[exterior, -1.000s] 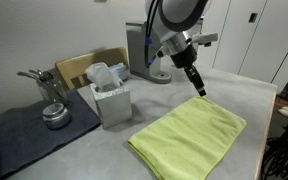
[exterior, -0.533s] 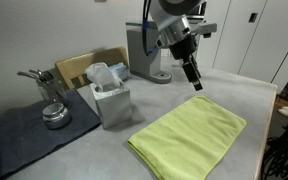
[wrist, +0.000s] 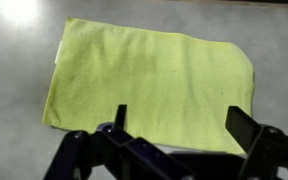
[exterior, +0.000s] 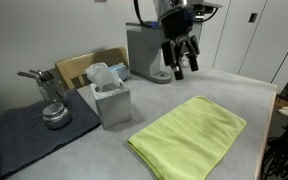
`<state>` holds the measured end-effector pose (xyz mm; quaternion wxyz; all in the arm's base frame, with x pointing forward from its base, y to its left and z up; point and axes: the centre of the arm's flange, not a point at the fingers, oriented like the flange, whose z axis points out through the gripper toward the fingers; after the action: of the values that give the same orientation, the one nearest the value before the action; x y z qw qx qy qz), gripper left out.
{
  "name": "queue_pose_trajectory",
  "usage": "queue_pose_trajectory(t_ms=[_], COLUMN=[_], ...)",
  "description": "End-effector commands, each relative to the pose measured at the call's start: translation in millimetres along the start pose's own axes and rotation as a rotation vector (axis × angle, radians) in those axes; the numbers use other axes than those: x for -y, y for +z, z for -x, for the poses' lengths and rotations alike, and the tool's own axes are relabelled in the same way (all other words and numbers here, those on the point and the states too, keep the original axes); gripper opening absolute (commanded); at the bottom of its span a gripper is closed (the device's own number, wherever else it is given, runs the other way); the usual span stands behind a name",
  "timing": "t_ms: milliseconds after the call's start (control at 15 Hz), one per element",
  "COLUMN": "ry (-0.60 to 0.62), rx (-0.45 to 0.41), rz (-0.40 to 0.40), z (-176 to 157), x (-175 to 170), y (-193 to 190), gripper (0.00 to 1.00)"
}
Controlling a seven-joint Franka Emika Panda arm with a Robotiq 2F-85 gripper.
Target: Unfold the towel once
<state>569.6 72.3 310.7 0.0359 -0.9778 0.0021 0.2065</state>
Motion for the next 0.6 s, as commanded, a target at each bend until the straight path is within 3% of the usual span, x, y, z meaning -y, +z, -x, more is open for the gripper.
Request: queue_pose_trajectory(t_ms=[0,333,400,533], ry=[0.181,0.439,0.359,0.408], rx=[-0.056,-0.115,-0.091,-0.102], rz=[-0.070,-0.139,-0.113,-0.120], z=[10,7,-2,-3], x=[14,23,22,24], y=[-9,-15,-18,-19], gripper=[1.00,1.00,1.00,1.00])
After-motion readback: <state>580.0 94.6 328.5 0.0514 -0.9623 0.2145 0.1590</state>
